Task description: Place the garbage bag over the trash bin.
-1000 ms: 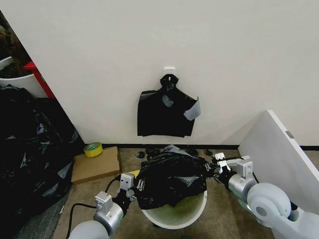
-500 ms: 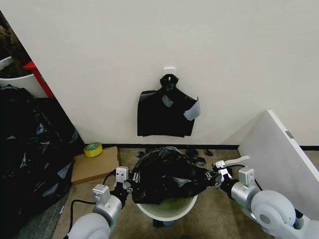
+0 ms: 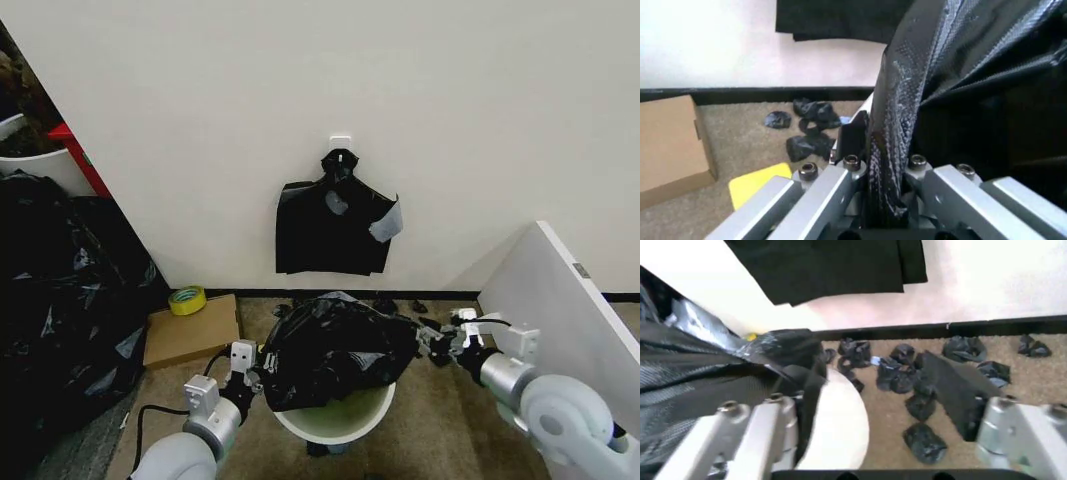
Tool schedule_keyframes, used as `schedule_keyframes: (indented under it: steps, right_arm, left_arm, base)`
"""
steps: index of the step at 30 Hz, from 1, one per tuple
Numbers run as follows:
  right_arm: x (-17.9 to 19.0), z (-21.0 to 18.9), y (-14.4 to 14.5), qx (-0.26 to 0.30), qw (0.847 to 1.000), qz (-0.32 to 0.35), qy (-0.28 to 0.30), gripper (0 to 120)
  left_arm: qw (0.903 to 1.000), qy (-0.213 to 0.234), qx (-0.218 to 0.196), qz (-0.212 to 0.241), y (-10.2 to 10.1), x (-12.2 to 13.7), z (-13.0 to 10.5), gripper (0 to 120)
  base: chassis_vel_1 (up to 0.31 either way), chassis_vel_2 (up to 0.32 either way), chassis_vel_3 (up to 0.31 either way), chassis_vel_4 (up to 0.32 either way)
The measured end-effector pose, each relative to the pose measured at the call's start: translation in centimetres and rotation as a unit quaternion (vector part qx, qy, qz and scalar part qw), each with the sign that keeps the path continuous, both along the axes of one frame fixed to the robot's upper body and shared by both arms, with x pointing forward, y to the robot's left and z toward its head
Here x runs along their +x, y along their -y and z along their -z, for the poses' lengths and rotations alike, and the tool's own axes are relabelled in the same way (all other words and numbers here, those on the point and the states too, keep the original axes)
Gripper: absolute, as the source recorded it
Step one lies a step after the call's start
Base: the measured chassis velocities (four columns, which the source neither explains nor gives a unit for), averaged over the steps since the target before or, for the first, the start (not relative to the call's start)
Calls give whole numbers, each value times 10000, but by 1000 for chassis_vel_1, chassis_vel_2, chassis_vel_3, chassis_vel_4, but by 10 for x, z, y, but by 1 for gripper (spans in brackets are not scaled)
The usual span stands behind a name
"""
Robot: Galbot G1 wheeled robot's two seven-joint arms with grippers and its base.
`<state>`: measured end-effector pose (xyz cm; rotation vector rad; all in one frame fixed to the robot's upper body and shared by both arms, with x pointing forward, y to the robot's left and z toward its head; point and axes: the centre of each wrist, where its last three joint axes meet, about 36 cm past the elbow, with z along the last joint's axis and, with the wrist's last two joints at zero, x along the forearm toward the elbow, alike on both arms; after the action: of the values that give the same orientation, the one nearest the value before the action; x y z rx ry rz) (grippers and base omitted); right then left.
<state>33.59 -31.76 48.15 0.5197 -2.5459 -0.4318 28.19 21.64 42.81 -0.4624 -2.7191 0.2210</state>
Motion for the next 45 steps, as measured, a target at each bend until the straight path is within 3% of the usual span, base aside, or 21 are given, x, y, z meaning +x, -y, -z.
schedule_keyframes:
  steps: [8,13,24,28,33,36,45]
  right_arm:
    - [-10,5,15,-18,9996,-214,-163,90]
    - [-17,10,19,-139,9972,-734,-11,100]
    - [-29,-1,2,-362,9736,-1649,1534,100]
    - [-57,-19,-30,-471,9529,-2275,1947,100]
    - [-77,-21,-60,-555,9420,-2730,1873,100]
    - [-78,-20,-73,-710,9457,-2763,1558,100]
    - [-68,-15,-76,-848,9551,-2669,967,100]
  left_arm:
    - [9999,-50,127,-21,-4,2,3,2]
    - [9998,-92,193,-26,-5,3,2,2]
    - [9996,-146,242,15,-3,1,-4,2]
    - [9991,-133,382,94,0,0,-8,2]
    - [9984,-72,511,227,3,-2,-14,2]
    - [9968,33,710,372,4,-5,-18,2]
    - [9931,178,995,590,5,-16,-17,2]
  base:
    - [0,0,0,0]
    - [0,0,0,0]
    - [0,0,0,0]
    - [0,0,0,0]
    - [0,0,0,0]
    - [0,0,0,0]
    - [0,0,0,0]
